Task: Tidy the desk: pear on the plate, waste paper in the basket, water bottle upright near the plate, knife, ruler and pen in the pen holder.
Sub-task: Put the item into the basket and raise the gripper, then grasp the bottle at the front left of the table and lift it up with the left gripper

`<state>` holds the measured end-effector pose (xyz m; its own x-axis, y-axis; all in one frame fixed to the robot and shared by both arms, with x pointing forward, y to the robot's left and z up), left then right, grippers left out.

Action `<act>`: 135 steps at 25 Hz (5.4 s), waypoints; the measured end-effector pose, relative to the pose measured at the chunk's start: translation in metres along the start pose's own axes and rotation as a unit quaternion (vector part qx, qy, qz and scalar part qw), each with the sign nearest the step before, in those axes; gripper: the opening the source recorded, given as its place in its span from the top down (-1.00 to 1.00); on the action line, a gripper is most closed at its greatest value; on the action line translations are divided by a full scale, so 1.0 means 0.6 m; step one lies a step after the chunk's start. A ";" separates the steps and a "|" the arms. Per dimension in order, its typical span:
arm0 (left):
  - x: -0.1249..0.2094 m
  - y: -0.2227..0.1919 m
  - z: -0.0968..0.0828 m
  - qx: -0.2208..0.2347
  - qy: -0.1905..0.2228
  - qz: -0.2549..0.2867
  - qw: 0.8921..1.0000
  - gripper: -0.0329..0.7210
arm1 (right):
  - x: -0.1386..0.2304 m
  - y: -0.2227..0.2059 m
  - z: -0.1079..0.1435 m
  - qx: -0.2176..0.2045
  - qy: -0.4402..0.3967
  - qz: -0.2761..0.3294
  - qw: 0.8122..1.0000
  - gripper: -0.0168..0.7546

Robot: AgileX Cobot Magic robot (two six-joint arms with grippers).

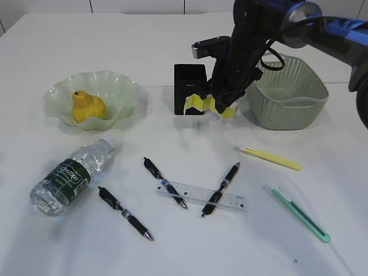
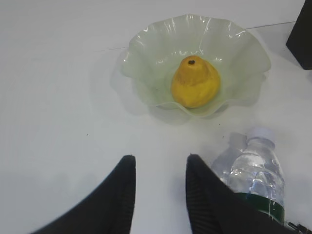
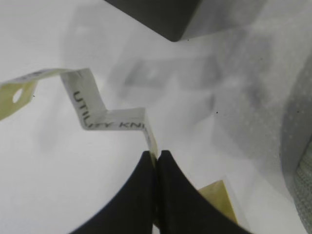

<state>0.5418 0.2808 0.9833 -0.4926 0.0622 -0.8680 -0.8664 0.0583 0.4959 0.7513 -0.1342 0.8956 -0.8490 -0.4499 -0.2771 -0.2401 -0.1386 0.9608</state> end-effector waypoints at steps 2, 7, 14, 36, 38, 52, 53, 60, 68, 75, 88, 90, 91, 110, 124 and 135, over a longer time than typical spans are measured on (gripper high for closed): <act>0.000 0.000 0.000 0.000 0.000 0.000 1.000 0.28 | -0.001 0.003 0.000 0.000 0.000 -0.002 1.000 0.99; 0.000 0.000 0.000 0.000 0.000 0.000 1.000 0.28 | -0.009 0.030 0.000 0.004 0.000 -0.016 1.000 0.99; 0.006 0.000 0.000 0.001 0.000 0.011 1.000 0.28 | -0.037 0.072 -0.006 0.017 -0.004 -0.058 0.998 0.99; 0.013 0.000 -0.001 0.001 0.000 0.024 1.000 0.28 | -0.023 0.143 -0.162 0.091 -0.142 -0.099 0.981 0.99; 0.013 0.000 -0.001 0.001 0.000 0.024 1.000 0.28 | -0.017 0.145 -0.178 0.106 -0.150 -0.097 0.978 0.99; 0.013 0.000 -0.001 0.001 -0.001 0.024 1.000 0.28 | 0.015 0.155 -0.250 0.144 -0.196 -0.089 0.966 0.99; 0.013 0.000 -0.001 0.001 -0.001 0.024 1.000 0.28 | 0.015 0.155 -0.250 0.145 -0.196 -0.089 0.966 0.99; 0.013 0.000 -0.001 0.001 -0.002 0.024 1.000 0.28 | 0.016 0.156 -0.252 0.145 -0.198 -0.089 0.965 0.99; 0.013 0.000 -0.001 0.001 -0.002 0.024 1.000 0.28 | 0.016 0.156 -0.254 0.145 -0.200 -0.089 0.965 0.99; 0.013 0.000 -0.001 0.001 -0.002 0.024 1.000 0.28 | 0.013 0.154 -0.246 0.130 -0.203 -0.092 0.966 0.93; 0.013 0.000 -0.001 0.001 -0.002 0.024 1.000 0.28 | 0.018 0.157 -0.257 0.148 -0.242 -0.094 0.954 -0.19; 0.013 0.000 -0.001 0.001 -0.002 0.024 1.000 0.28 | 0.018 0.157 -0.257 0.148 -0.244 -0.094 0.954 -0.20; 0.013 0.000 -0.001 0.001 -0.002 0.024 1.000 0.28 | 0.018 0.157 -0.257 0.147 -0.244 -0.095 0.954 -0.21; 0.011 0.001 -0.001 0.001 -0.002 0.021 1.000 0.28 | 0.006 0.230 -0.240 0.129 -0.260 -0.139 0.947 -0.15; -0.018 0.018 0.001 -0.001 -0.002 -0.026 1.000 0.28 | 0.060 0.308 -0.215 0.145 -0.257 -0.124 0.947 -0.11; -0.018 0.018 0.001 -0.001 -0.002 -0.026 1.000 0.28 | 0.151 0.309 -0.186 0.157 -0.257 -0.085 0.950 -0.02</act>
<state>0.5378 0.2811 0.9980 -0.4475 0.0629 -0.8921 -0.8905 0.0600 0.4509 0.6826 -0.2992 1.0478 -0.8842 0.0558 -0.4638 -0.4535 0.1349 0.8810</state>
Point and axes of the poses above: a point on each arm's last joint axis where the gripper is mounted, y pointing back along that axis away from the gripper, z along the wrist's bending axis when the last joint is at zero, x = y × z, the point moved 7 cm from there along -y, pointing out along that axis toward the gripper, and after that the axes turned 1 degree about -y, right-handed, at the moved point
